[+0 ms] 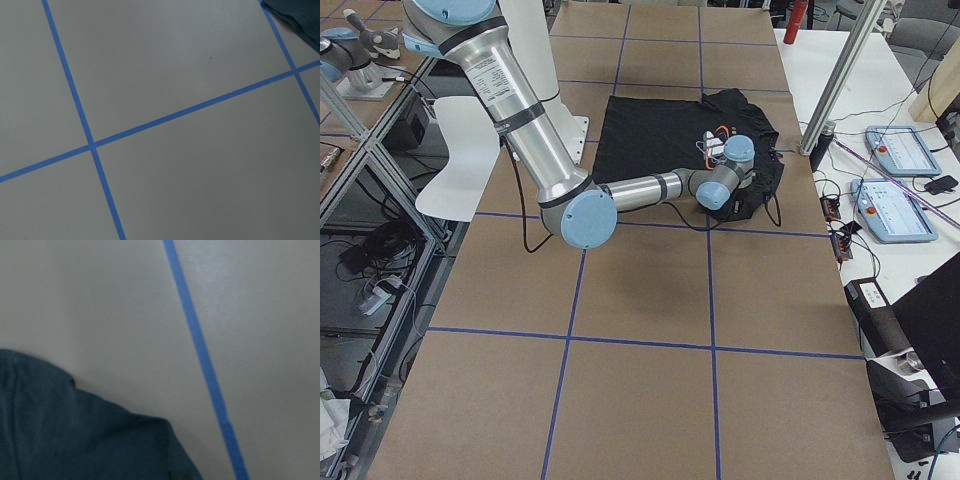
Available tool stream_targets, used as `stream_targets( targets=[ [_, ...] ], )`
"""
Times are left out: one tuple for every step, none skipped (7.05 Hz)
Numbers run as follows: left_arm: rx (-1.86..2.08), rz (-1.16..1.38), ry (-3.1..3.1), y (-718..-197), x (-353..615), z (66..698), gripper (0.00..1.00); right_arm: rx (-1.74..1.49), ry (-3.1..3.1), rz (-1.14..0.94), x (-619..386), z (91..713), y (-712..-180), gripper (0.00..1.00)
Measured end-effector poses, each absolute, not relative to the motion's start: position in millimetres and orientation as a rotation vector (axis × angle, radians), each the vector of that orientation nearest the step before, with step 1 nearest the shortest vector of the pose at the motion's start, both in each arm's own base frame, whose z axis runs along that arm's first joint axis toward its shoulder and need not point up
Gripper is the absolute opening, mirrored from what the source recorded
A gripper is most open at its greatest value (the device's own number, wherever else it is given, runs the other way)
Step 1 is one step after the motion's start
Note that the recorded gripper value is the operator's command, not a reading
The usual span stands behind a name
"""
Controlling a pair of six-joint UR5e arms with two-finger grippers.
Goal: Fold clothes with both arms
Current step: 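Move the right gripper over the shirt toward the collar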
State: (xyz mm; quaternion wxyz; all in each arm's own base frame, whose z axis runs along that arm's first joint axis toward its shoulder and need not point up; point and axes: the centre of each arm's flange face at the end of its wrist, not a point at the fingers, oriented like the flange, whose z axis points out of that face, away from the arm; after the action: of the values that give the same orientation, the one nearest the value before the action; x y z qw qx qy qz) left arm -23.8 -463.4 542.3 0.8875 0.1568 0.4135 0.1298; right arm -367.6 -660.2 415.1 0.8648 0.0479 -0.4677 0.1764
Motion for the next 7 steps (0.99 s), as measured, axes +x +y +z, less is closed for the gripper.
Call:
stream_targets(
  targets=[
    [0.33, 0.272, 0.859, -463.9, -23.8, 541.5, 1.0, 0.079, -1.0, 0.378, -391.5, 373.4, -660.9, 0.0],
    [0.334, 0.273, 0.859, -464.2, -23.7, 540.5, 1.0, 0.057, -0.988, 0.389, -414.3, 335.7, -664.6, 0.0],
    [0.339, 0.271, 0.859, -464.3, -23.8, 538.7, 1.0, 0.051, -0.958, 0.403, -439.3, 307.7, -669.7, 0.0],
    [0.343, 0.268, 0.859, -464.1, -23.8, 536.9, 1.0, 0.057, -0.931, 0.42, -463.8, 289.7, -675.1, 0.0],
    [0.347, 0.267, 0.859, -464.0, -23.8, 536.0, 1.0, 0.06, -0.914, 0.429, -480.9, 279.8, -678.5, 0.0],
    [0.349, 0.267, 0.859, -464.2, -23.8, 535.4, 1.0, 0.066, -0.907, 0.429, -491.9, 273.0, -678.8, 0.0],
    [0.352, 0.269, 0.859, -464.9, -23.6, 534.4, 1.0, 0.071, -0.903, 0.426, -501.5, 266.5, -678.1, 0.0]
  ],
)
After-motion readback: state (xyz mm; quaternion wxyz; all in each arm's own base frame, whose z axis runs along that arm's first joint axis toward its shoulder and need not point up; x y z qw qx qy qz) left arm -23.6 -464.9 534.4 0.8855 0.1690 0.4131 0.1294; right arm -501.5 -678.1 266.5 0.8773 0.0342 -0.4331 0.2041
